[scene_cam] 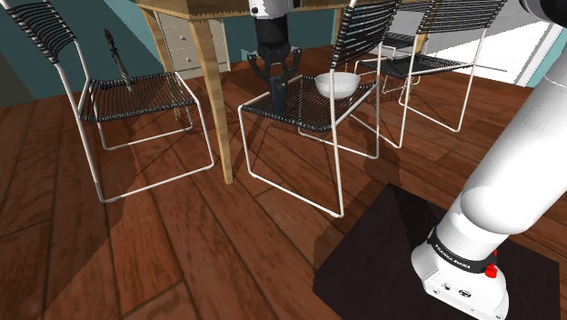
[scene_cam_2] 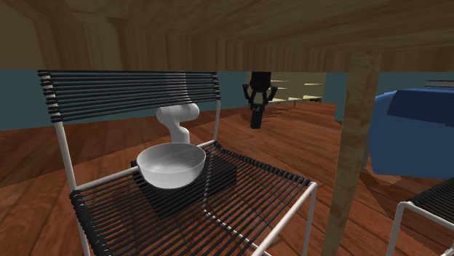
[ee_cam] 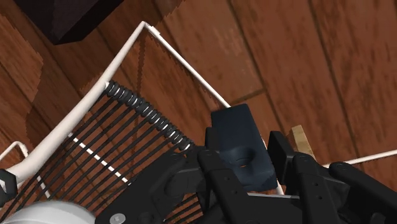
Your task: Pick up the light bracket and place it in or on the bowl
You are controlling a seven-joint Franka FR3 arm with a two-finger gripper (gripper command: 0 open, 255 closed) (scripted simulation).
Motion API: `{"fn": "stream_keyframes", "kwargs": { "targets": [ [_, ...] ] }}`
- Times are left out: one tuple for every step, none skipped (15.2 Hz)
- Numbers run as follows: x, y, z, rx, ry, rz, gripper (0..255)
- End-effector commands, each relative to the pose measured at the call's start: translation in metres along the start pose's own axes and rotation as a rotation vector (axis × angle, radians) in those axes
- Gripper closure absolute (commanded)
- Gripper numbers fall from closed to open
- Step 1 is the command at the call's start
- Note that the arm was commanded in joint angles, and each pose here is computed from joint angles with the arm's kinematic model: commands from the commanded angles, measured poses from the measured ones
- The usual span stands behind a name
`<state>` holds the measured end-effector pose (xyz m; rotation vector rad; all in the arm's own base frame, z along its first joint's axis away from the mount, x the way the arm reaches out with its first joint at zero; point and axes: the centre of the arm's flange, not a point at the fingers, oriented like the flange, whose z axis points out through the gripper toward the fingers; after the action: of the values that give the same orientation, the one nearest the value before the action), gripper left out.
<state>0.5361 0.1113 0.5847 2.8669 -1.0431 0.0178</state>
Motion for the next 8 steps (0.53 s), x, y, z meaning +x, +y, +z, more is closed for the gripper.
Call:
{"fn": "stream_keyframes", "kwargs": {
  "targets": [
    [0.0,0.001,-0.007,0.0,0.0,0.0,255],
    [0.01,0.01,-0.006,0.0,0.0,0.0,255],
    [0.019,0.019,-0.005,0.0,0.0,0.0,255],
    [0.029,0.028,-0.004,0.0,0.0,0.0,255],
    [0.038,0.037,-0.003,0.0,0.0,0.0,255],
    [0.048,0.046,-0.002,0.0,0.0,0.0,255],
    [0.057,0.056,-0.001,0.0,0.0,0.0,255],
    [0.067,0.065,-0.001,0.0,0.0,0.0,255]
  ]
}}
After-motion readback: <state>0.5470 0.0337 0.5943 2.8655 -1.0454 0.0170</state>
